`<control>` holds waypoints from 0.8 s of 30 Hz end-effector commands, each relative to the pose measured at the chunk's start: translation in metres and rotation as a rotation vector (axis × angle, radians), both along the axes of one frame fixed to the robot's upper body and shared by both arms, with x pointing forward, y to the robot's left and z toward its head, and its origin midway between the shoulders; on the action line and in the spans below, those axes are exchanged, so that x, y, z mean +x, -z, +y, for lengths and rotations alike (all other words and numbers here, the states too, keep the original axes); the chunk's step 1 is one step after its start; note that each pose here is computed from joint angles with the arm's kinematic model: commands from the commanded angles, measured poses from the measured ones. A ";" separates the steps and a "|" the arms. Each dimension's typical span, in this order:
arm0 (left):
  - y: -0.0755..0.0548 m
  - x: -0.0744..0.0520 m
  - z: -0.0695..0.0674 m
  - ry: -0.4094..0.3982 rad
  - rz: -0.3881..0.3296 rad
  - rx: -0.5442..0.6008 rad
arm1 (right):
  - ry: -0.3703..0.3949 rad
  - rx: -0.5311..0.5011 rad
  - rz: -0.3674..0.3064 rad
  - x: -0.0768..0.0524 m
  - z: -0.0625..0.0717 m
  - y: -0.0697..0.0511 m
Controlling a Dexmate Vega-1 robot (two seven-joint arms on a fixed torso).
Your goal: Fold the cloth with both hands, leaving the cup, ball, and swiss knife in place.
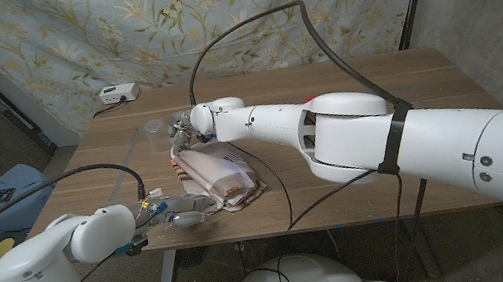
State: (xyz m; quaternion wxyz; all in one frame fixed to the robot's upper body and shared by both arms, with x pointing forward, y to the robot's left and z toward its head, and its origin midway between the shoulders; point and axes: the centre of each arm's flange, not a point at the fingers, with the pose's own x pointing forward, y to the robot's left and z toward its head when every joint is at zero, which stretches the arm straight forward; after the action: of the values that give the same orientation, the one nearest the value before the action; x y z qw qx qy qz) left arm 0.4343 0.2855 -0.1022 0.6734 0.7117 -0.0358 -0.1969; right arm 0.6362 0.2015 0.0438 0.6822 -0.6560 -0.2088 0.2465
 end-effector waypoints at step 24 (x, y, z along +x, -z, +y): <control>0.002 -0.001 -0.005 0.012 -0.003 0.013 | -0.051 -0.139 0.183 -0.009 -0.017 0.005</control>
State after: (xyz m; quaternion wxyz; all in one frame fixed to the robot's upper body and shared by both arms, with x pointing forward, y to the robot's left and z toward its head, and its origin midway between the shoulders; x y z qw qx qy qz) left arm 0.4333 0.2819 -0.1040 0.6688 0.7150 -0.0392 -0.2000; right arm 0.6361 0.1902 0.0324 0.6521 -0.6731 -0.1480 0.3160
